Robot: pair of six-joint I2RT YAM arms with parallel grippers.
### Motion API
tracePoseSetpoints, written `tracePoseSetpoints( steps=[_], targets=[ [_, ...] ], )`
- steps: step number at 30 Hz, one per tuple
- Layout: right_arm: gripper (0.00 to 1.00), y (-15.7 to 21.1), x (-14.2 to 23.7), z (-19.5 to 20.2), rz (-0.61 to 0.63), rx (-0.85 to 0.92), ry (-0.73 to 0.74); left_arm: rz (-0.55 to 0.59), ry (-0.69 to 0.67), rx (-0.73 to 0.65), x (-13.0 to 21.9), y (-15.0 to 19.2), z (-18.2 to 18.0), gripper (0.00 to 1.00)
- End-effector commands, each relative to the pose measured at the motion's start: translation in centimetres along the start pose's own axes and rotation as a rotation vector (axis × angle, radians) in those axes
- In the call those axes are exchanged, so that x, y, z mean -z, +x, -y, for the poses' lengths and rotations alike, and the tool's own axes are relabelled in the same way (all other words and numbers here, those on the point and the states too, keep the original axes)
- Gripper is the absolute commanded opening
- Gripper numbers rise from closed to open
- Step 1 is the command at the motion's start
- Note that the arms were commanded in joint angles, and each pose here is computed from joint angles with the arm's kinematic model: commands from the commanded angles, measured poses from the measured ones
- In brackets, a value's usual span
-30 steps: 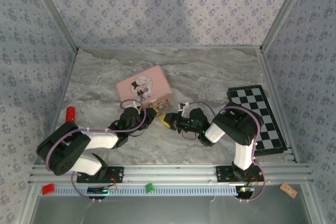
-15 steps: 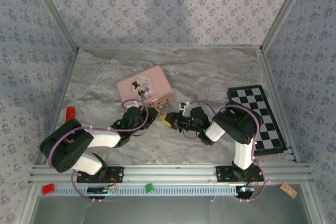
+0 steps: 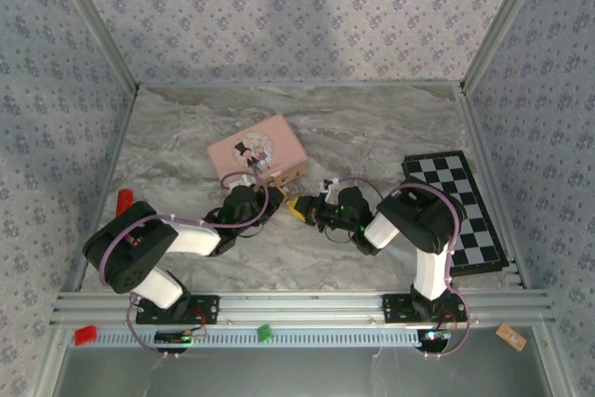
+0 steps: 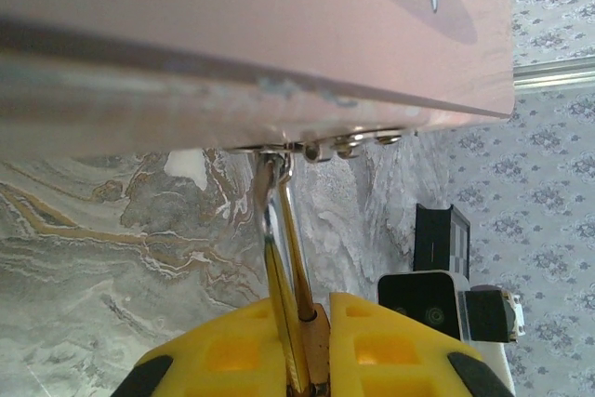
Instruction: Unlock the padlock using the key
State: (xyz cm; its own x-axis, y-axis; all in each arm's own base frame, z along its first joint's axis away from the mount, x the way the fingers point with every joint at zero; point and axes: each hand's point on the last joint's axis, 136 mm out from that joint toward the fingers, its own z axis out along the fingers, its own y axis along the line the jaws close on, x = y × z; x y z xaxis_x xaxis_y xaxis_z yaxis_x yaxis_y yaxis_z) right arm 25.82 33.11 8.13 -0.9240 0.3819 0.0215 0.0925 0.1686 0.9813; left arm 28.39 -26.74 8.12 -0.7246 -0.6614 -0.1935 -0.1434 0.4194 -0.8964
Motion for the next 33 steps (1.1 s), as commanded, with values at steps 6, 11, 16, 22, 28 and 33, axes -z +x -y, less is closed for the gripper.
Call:
tracePoseSetpoints(
  steps=[6, 11, 16, 22, 28, 33],
  targets=[
    [0.18, -0.7, 0.0, -0.7, 0.013, 0.017, -0.046, -0.138, 0.025, 0.044, 0.5, 2.8, 2.0, 0.0],
    [0.31, -0.1, 0.7, 0.0, 0.004, 0.015, -0.023, -0.094, -0.013, 0.045, 0.9, 0.8, 1.4, 0.0],
    [0.38, 0.3, 1.8, 1.0, 0.001, 0.041, 0.019, -0.073, -0.027, 0.071, 0.8, -0.6, 1.1, 0.0],
    [0.38, 0.9, 2.1, 0.8, -0.026, 0.13, 0.088, -0.091, 0.017, 0.157, 0.5, -0.9, 2.2, 0.0],
    [0.51, 1.2, 3.1, -0.5, -0.029, 0.422, 0.332, -0.103, -0.088, 0.189, 1.0, -0.7, 0.5, 0.0],
    [0.49, -0.3, 5.3, -1.0, 0.077, 0.988, 0.581, -0.069, -0.183, 0.17, 2.3, -1.3, -1.0, 0.0]
  ],
)
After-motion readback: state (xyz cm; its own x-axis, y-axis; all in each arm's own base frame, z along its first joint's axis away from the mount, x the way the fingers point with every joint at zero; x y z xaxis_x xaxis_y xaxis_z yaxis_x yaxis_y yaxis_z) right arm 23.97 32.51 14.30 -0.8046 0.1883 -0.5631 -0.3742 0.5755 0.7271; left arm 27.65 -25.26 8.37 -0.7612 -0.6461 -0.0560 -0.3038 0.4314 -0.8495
